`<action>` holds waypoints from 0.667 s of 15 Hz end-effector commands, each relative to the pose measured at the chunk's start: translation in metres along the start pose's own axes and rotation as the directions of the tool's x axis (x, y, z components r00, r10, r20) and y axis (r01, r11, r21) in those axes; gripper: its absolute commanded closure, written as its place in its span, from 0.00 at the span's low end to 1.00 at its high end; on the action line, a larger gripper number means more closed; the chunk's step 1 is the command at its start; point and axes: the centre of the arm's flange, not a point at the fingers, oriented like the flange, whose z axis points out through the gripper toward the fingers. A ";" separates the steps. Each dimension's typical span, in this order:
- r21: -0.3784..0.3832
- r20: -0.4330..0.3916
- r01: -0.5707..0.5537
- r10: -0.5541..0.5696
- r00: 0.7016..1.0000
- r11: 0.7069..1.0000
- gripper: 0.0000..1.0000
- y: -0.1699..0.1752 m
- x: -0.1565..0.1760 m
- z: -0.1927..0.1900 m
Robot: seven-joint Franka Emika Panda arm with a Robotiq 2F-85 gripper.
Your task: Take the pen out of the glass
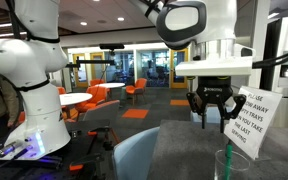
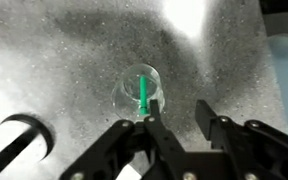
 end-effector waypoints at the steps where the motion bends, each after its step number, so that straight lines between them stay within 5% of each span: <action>1: 0.013 -0.020 0.003 -0.003 1.000 1.000 0.48 0.030 0.016 0.021; 10: 0.053 -0.009 -0.002 0.003 1.000 0.999 0.76 0.062 0.030 0.075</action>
